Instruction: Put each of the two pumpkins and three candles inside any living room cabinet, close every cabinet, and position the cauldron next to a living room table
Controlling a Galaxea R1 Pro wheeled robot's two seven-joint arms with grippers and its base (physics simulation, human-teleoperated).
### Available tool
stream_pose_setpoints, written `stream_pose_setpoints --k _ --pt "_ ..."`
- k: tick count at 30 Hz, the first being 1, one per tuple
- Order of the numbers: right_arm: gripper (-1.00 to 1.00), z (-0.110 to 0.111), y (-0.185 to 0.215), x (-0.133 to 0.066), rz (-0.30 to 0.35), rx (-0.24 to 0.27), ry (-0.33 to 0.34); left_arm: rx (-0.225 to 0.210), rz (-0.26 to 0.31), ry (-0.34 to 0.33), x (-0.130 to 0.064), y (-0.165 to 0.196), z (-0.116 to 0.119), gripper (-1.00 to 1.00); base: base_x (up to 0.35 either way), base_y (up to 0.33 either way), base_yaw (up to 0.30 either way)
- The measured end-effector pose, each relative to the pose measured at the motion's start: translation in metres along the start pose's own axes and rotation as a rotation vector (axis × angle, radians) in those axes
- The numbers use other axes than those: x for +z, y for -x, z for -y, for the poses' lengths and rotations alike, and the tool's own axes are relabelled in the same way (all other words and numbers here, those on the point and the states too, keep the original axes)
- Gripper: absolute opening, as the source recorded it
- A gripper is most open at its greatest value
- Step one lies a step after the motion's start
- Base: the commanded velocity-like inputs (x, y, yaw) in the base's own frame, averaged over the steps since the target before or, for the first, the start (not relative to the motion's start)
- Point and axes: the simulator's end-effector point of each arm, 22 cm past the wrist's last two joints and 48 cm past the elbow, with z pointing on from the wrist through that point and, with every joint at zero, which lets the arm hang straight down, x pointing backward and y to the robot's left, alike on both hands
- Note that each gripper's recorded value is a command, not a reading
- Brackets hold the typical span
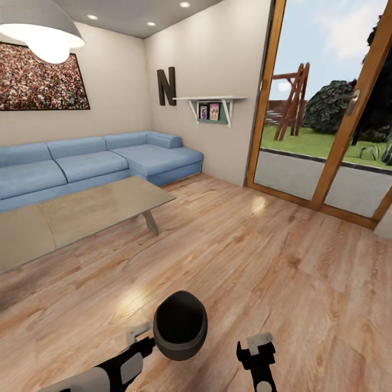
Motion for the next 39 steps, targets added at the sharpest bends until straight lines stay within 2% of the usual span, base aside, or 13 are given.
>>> stream_pose_setpoints --k 10,14,16,17,18,19,21,22,26,39 --pt "1.0 0.008 0.0 0.002 0.006 0.0 -0.009 0.0 -0.004 -0.012 -0.001 -0.003 0.007 1.0 0.0 0.0 0.024" --pt "1.0 0.006 -0.002 0.005 -0.041 -0.02 -0.005 0.0 -0.012 -0.01 -0.001 -0.005 0.007 1.0 0.0 0.0 0.0" --pt "1.0 0.009 -0.009 0.012 -0.155 -0.055 -0.003 0.014 -0.085 -0.01 -0.002 -0.021 0.008 1.0 0.0 0.0 0.0" --pt "1.0 0.009 -0.01 0.016 -0.217 -0.061 0.009 0.028 -0.14 -0.011 -0.004 -0.033 0.008 1.0 0.0 0.0 0.0" --pt "1.0 0.009 -0.012 0.017 -0.253 -0.058 0.019 0.036 -0.171 -0.011 -0.005 -0.039 0.008 1.0 0.0 0.0 0.0" --pt "1.0 0.003 -0.019 0.018 -0.396 -0.015 0.079 0.061 -0.267 -0.01 -0.009 -0.06 0.007 1.0 0.0 0.0 0.0" --pt "1.0 -0.013 -0.017 0.015 -0.506 0.061 0.169 0.076 -0.315 -0.011 -0.012 -0.07 0.006 1.0 0.0 0.0 0.0" --pt "1.0 -0.029 -0.013 0.009 -0.563 0.118 0.253 0.083 -0.338 -0.018 -0.014 -0.075 0.007 1.0 0.0 0.0 0.0" --pt "1.0 -0.034 -0.011 0.007 -0.585 0.139 0.286 0.087 -0.348 -0.024 -0.015 -0.078 0.01 1.0 0.0 0.0 0.0" --pt "1.0 -0.04 -0.017 0.006 -0.6 0.136 0.293 0.089 -0.356 -0.017 -0.013 -0.081 0.005 1.0 0.201 0.0 0.0"
